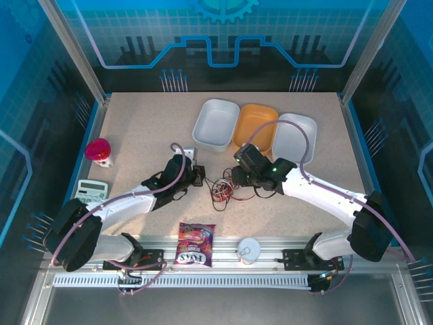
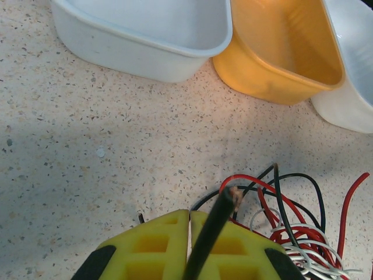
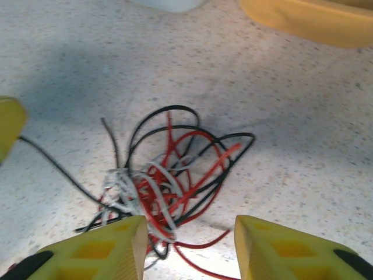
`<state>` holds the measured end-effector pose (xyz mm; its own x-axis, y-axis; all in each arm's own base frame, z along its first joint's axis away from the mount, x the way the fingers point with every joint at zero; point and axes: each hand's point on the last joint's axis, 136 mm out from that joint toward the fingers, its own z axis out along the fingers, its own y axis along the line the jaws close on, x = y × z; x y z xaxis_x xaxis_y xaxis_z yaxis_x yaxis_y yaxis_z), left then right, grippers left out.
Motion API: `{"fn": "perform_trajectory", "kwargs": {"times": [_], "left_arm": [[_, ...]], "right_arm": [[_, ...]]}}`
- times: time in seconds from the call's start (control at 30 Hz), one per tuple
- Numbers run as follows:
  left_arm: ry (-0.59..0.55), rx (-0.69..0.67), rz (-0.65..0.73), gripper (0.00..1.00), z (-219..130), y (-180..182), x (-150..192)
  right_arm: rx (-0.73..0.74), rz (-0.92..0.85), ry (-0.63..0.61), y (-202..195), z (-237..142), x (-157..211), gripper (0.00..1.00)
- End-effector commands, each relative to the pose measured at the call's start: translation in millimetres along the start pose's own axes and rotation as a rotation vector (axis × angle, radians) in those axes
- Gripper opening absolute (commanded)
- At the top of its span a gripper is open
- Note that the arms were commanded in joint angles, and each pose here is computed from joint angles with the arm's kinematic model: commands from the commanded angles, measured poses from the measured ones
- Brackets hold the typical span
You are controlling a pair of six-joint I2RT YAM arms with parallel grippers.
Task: Untangle the cables
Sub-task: Pick up the cable.
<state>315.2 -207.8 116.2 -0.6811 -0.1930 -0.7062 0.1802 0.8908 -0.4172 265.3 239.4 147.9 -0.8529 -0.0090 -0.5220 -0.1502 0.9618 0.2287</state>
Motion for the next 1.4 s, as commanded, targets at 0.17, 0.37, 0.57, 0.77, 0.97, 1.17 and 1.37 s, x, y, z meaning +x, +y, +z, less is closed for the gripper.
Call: {"fn": "perform_trajectory", "kwargs": {"times": [0.17,0.37,0.57,0.77,0.97,1.17,1.37], "left_arm": [[-0.012,0.013,-0.002,0.0,2.2,-5.8,-9.1],[-0.008,0.008,-0.008,0.0,4.4,-4.8,-8.3],[-0.003,0.006,-0.007,0.0,6.1,-4.1,-6.3],[-0.007,-0.01,-0.003,0.0,6.2,-0.9,-6.1],[-0.005,-0.032,-0.008,0.0,10.6,4.9,-2.5],[0.006,-0.036,-0.011,0.0,16.1,5.8,0.4],[0.005,-0.038,-0.017,0.0,18.2,5.9,0.0]], "right_arm": [[0.052,-0.109,0.154,28.2,15.1,29.2,0.33],[0.103,-0.132,0.213,30.7,25.3,43.2,0.27],[0.12,-0.129,0.234,31.3,33.3,46.5,0.16],[0.175,-0.13,0.178,20.9,19.1,32.7,0.0],[0.095,-0.141,0.032,25.9,-21.3,0.8,0.0],[-0.025,-0.136,-0.089,37.6,-50.8,-21.9,0.0],[-0.112,-0.11,-0.242,42.4,-79.3,-48.9,0.0]]}}
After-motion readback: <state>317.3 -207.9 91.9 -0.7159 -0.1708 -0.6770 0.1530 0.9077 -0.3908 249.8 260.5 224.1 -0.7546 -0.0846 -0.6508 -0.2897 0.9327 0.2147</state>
